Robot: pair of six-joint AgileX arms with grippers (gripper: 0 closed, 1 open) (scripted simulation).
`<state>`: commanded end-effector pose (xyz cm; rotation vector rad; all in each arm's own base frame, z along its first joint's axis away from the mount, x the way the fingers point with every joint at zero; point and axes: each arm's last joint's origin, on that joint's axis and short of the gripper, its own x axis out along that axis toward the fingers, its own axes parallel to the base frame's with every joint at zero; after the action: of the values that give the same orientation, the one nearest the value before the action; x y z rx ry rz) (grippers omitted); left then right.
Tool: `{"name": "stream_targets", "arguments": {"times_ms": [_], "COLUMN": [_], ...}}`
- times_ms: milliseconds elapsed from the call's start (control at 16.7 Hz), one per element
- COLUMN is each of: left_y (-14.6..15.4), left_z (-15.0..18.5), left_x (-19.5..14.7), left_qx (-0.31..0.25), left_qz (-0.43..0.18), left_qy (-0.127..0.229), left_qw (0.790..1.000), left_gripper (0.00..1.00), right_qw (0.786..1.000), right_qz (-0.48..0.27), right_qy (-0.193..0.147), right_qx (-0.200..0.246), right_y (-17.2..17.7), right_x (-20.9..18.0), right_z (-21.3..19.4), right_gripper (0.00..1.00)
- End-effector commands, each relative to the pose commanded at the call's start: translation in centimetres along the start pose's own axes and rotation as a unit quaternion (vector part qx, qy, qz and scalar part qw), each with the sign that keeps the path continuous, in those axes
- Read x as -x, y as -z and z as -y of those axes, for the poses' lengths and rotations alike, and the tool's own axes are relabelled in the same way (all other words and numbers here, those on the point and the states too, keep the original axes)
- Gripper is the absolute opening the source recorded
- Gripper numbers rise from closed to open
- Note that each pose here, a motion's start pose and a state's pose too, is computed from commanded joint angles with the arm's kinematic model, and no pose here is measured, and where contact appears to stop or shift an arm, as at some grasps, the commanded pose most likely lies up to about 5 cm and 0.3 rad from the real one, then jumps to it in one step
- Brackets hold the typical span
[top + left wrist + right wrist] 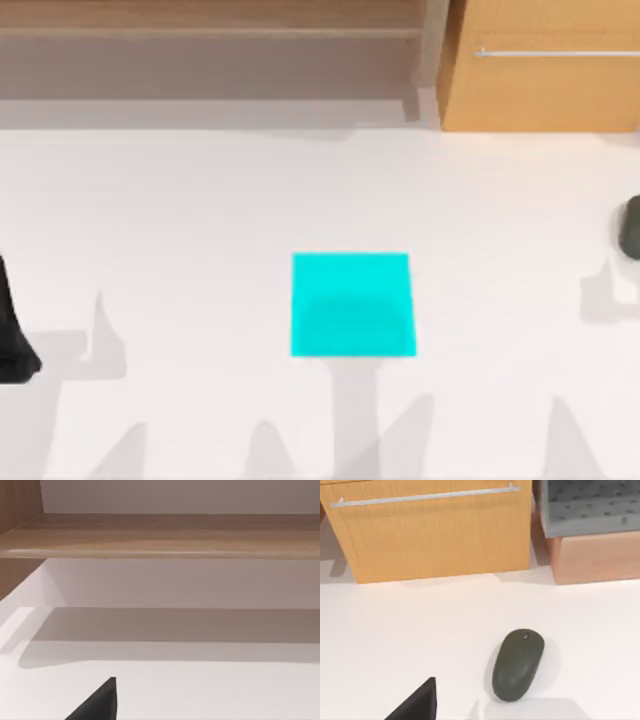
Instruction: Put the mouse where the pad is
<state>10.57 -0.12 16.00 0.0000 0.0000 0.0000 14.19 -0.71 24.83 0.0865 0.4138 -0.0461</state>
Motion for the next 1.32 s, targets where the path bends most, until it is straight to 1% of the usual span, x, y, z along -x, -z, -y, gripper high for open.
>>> {"name": "stream_targets", "arguments": {"times_ms": [120,240,420,600,780,960,1140,1320], "left_y": [0.0,0.0,0.0,0.0,0.0,0.0,0.0,0.0], "left_z": [0.0,0.0,0.0,0.0,0.0,0.0,0.0,0.0], "left_x": [0.0,0.0,0.0,0.0,0.0,0.0,0.0,0.0], "left_qx": [0.0,0.0,0.0,0.0,0.0,0.0,0.0,0.0], "left_qz": [0.0,0.0,0.0,0.0,0.0,0.0,0.0,0.0], "left_qy": [0.0,0.0,0.0,0.0,0.0,0.0,0.0,0.0], "left_qw": [1.0,1.0,1.0,1.0,1.0,1.0,1.0,1.0], "left_gripper": [1.0,1.0,1.0,1.0,1.0,1.0,1.0,1.0], "right_qw": [0.996,0.982,0.946,0.904,0.87,0.844,0.831,0.827], "right_qz": [-0.087,-0.182,-0.313,-0.409,-0.469,-0.507,-0.523,-0.526], "right_qy": [0.01,0.023,0.046,0.07,0.092,0.112,0.127,0.135], "right_qx": [-0.019,-0.041,-0.073,-0.1,-0.119,-0.132,-0.14,-0.145], "right_y": [-2.9,-5.2,-7.0,-7.6,-7.6,-7.3,-7.1,-7.3], "right_x": [-2.2,-5.7,-11.7,-17.1,-21.6,-25.4,-27.8,-28.9], "right_z": [0.0,0.0,0.2,0.3,0.2,-0.2,-0.7,-1.1], "right_gripper": [1.0,1.0,1.0,1.0,1.0,1.0,1.0,1.0]}}
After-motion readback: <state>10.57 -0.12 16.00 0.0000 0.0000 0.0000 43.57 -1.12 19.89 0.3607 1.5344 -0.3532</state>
